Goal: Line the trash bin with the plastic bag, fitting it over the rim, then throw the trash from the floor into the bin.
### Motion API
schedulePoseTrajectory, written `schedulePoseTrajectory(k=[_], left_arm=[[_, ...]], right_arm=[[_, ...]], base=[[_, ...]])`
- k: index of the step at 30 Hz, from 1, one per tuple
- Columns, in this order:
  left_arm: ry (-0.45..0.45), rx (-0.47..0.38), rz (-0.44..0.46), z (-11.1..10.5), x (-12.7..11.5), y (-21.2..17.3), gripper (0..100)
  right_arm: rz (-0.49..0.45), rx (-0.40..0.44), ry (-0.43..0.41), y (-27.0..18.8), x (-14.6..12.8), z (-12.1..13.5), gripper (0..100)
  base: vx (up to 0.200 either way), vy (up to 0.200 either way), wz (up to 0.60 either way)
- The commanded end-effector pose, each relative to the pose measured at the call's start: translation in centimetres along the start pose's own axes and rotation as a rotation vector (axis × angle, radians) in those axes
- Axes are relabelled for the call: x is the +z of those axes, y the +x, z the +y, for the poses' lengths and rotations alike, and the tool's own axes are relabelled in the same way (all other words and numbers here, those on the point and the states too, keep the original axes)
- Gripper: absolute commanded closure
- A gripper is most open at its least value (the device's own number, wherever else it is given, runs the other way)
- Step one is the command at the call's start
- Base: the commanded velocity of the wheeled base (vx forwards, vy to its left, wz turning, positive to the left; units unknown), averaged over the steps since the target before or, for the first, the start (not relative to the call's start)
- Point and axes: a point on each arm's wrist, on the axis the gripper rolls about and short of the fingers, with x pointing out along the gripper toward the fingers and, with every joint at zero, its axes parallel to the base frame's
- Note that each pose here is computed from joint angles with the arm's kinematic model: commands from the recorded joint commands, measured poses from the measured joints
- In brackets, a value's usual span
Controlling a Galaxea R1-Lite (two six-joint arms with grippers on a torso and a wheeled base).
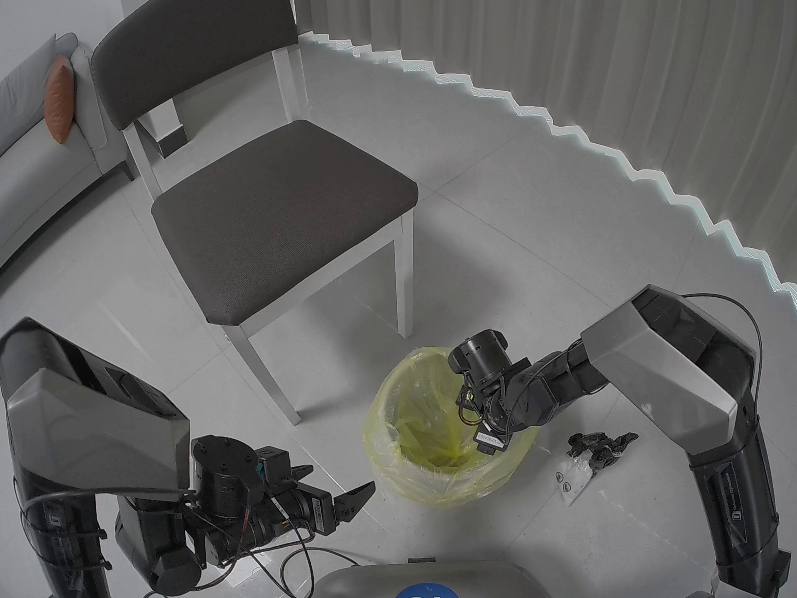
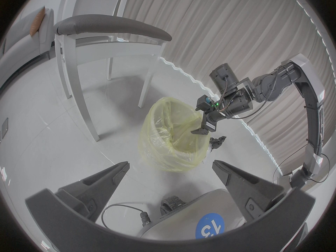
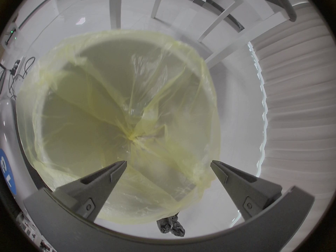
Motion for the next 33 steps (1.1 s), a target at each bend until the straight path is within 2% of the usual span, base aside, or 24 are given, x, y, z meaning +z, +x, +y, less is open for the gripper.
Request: schedulePoseTrajectory(k=[1,8,27,33], left_arm=[[0.004,-0.012,-0.015,-0.3,0.2,-0.2,0],[0.011,-0.025,0.003,-0.7,-0.2,-0.3,0],[0.009,-0.024,0.009,-0.7,-0.4,-0.2,0],[0.010,-0.026,0.006,-0.8,-0.3,-0.3,0]], right_arm=[[0.023,0.017,-0.016,-0.9,-0.7,0.0,0],[0.065,0.051,-0.046,-2.4,-2.2,0.4,0],[0.089,0.091,-0.082,-2.7,-3.1,2.1,0],[0.069,0.082,-0.080,-3.6,-2.9,1.8,0]], base=[[0.000,0.000,0.00],[0.000,0.000,0.00],[0.000,0.000,0.00],[0.000,0.000,0.00]])
